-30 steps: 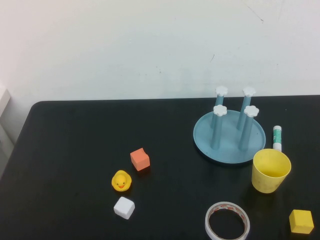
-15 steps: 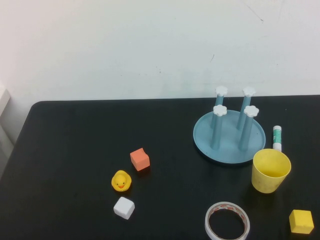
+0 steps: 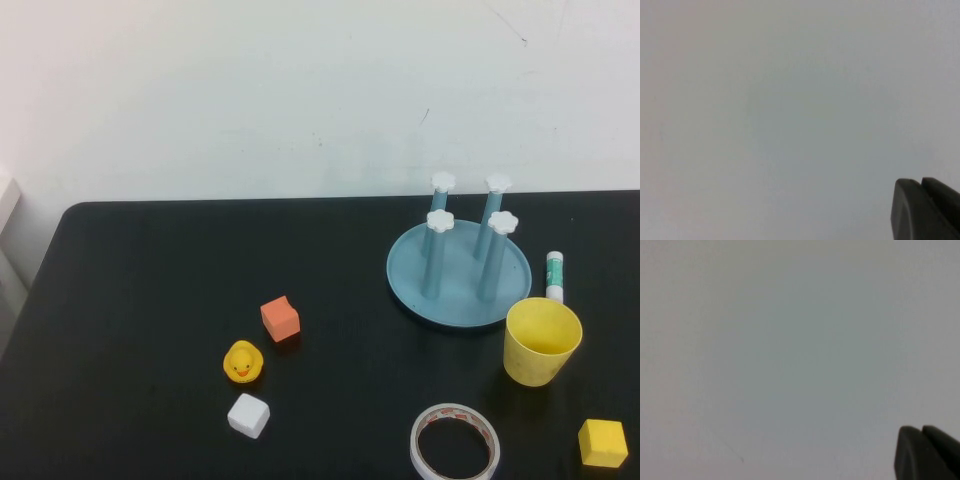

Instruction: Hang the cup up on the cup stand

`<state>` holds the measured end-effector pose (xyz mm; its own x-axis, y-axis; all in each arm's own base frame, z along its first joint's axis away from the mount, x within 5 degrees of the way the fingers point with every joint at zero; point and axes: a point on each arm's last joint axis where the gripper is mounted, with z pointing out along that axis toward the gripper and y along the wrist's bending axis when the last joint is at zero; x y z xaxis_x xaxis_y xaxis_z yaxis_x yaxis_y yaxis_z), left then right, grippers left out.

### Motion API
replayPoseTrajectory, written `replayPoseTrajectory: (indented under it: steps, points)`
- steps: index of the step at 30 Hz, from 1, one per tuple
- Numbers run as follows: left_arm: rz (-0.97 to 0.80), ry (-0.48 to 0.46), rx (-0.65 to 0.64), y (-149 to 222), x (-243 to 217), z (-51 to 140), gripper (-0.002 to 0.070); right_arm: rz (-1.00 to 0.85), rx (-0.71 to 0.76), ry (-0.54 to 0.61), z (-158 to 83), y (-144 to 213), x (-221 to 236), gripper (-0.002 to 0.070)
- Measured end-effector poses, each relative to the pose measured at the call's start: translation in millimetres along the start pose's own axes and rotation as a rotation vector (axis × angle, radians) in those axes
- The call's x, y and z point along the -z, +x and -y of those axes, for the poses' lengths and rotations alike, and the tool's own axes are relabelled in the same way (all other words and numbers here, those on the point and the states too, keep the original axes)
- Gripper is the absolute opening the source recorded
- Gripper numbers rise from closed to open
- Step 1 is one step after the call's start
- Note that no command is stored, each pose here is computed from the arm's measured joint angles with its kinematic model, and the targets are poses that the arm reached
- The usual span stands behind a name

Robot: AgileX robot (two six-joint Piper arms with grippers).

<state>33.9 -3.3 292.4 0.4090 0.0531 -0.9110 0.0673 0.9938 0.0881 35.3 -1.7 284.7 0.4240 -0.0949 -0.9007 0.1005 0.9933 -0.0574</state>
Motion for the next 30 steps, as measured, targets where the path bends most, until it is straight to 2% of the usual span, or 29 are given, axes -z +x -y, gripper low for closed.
replayPoseTrajectory:
  steps: [3,4,6,10,13,23,30]
  points:
    - [-0.051,0.013,-0.075,-26.1,-8.8,-2.0,-0.0001,-0.128,0.014,0.009,2.1,-8.5,-3.6,-0.0001]
    - [-0.126,0.03,-0.13,-35.6,-17.1,-2.6,-0.0001,-0.252,0.014,0.015,3.4,-7.7,-7.6,-0.0001]
    - [-0.223,0.055,-0.16,-40.9,-24.2,-2.6,-0.0001,-0.395,0.014,0.019,4.2,0.4,-11.2,-0.0001]
    - [-0.428,0.103,-0.166,-30.1,-35.9,-0.7,-0.0001,-0.69,0.015,0.021,4.7,25.0,-15.8,-0.0001]
    - [-0.558,0.134,-0.153,-13.8,-40.4,1.8,-0.0001,-0.818,0.017,0.02,4.6,36.9,-18.5,-0.0001]
    - [-0.792,0.186,0.003,44.2,-28.9,13.6,-0.0001,-0.94,0.019,0.01,3.8,53.1,-30.6,-0.0001]
    - [-0.802,0.178,0.039,58.4,-24.5,15.5,-0.0001,-1.023,0.08,-0.038,2.6,64.8,-37.3,-0.0001]
